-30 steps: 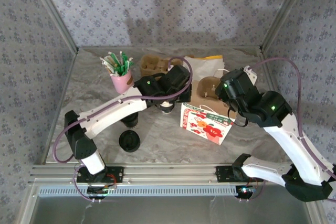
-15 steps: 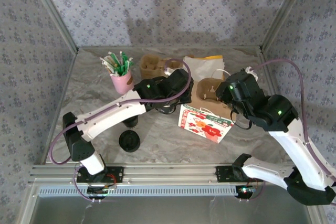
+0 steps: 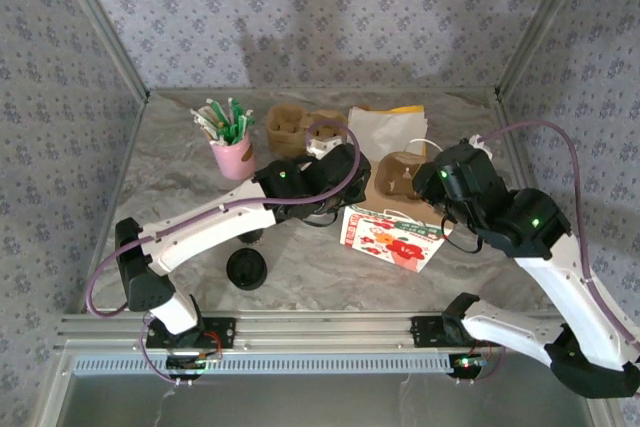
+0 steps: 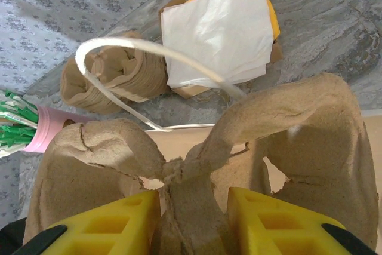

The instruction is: Pack the takeout coffee

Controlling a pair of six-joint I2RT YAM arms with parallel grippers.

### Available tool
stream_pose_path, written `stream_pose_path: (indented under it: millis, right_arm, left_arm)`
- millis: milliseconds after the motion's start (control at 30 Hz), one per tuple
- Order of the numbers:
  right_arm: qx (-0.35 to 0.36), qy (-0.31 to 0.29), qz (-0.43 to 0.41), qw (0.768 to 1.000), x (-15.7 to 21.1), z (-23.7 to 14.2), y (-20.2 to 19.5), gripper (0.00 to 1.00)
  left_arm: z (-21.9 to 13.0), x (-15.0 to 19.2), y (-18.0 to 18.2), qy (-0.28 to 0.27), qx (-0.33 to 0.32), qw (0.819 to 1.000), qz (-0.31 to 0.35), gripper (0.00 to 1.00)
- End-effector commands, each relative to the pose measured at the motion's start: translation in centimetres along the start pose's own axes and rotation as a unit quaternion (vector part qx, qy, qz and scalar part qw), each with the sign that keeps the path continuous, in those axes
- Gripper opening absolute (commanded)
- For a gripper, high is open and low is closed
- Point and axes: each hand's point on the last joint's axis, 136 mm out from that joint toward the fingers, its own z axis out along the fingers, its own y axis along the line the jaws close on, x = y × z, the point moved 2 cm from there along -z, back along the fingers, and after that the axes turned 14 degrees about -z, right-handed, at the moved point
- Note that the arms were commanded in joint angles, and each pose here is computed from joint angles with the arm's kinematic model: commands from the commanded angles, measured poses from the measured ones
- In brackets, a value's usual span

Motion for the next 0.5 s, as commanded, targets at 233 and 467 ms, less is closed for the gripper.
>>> stream_pose_path:
  millis: [233, 467]
  right_arm:
    - [-0.04, -0.018, 0.042, 0.998, -1.4, -1.4, 1.2, 0.36]
    - [-0.06, -0.024, 0.057, 0.996, -1.8, -2.4, 1.4, 0.36]
  left_arm:
    - [-1.3, -0.6, 0.6, -0.039, 0.006, 0.998, -0.052, 0.0]
    - [-1.3, -0.8, 0.5, -0.046, 0.006, 0.997, -0.055, 0.0]
